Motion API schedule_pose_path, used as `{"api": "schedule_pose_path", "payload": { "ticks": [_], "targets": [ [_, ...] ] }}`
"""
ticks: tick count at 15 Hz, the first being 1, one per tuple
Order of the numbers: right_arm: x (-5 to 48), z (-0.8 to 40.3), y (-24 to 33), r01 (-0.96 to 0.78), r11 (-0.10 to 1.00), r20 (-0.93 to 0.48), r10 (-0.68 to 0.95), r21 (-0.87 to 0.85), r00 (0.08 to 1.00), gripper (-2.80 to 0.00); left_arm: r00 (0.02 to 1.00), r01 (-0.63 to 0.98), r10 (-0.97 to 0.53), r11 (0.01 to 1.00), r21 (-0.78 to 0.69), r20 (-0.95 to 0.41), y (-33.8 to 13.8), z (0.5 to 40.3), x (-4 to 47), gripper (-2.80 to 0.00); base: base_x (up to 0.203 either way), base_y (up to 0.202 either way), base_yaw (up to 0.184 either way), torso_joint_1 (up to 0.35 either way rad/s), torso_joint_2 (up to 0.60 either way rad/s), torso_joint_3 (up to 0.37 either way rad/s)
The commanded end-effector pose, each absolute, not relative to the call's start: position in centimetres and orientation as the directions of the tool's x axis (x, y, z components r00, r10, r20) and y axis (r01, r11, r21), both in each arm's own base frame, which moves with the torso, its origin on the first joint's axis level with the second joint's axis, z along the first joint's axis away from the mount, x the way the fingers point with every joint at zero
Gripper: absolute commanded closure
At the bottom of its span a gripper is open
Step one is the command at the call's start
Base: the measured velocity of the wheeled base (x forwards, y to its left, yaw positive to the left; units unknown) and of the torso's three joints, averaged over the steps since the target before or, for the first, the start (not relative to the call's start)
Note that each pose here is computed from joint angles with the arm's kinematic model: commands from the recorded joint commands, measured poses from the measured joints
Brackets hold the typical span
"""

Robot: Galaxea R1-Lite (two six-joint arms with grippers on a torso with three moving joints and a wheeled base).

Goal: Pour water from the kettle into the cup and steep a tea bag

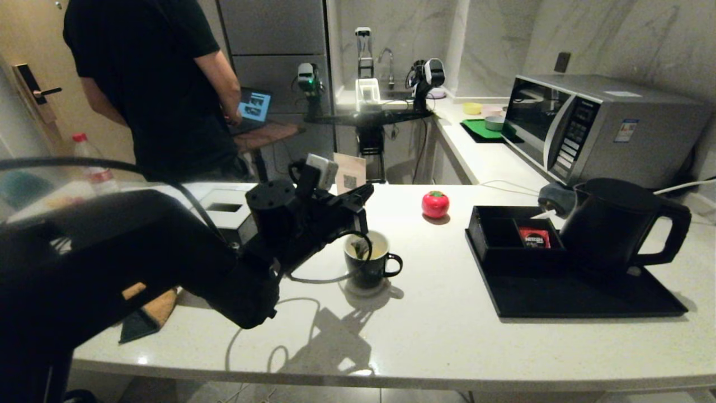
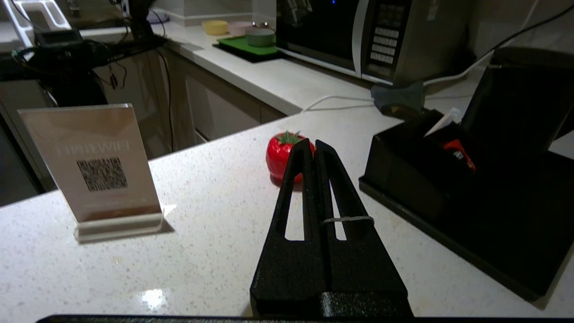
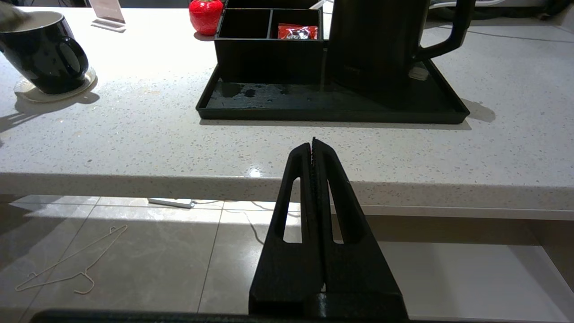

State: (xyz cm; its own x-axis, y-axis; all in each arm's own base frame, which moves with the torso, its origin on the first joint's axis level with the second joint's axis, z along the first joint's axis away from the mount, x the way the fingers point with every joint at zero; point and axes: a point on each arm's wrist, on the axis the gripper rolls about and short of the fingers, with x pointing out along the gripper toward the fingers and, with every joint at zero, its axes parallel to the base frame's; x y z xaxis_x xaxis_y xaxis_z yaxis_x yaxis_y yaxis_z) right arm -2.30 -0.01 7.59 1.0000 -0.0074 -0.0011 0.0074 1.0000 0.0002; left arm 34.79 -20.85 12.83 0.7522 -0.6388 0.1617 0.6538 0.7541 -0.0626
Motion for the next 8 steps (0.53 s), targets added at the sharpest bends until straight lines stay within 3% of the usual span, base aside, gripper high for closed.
{"api": "schedule_pose_path", "payload": {
  "ticks": [1, 8],
  "targets": [
    [-2.3, 7.6, 0.0, 0.009, 1.0, -0.002, -0.009, 0.0, 1.0, 0.0, 0.746, 0.656, -0.636, 0.752, -0.056, 0.198, -20.6, 14.2, 34.3, 0.0, 0.0, 0.0, 0.0, 0.0, 0.0, 0.0],
    [-2.3, 7.6, 0.0, 0.008, 1.0, -0.002, -0.008, 0.0, 1.0, 0.0, 0.759, 0.648, -0.638, 0.758, -0.068, 0.128, -21.1, 11.0, 35.1, 0.0, 0.0, 0.0, 0.0, 0.0, 0.0, 0.0]
  ]
}}
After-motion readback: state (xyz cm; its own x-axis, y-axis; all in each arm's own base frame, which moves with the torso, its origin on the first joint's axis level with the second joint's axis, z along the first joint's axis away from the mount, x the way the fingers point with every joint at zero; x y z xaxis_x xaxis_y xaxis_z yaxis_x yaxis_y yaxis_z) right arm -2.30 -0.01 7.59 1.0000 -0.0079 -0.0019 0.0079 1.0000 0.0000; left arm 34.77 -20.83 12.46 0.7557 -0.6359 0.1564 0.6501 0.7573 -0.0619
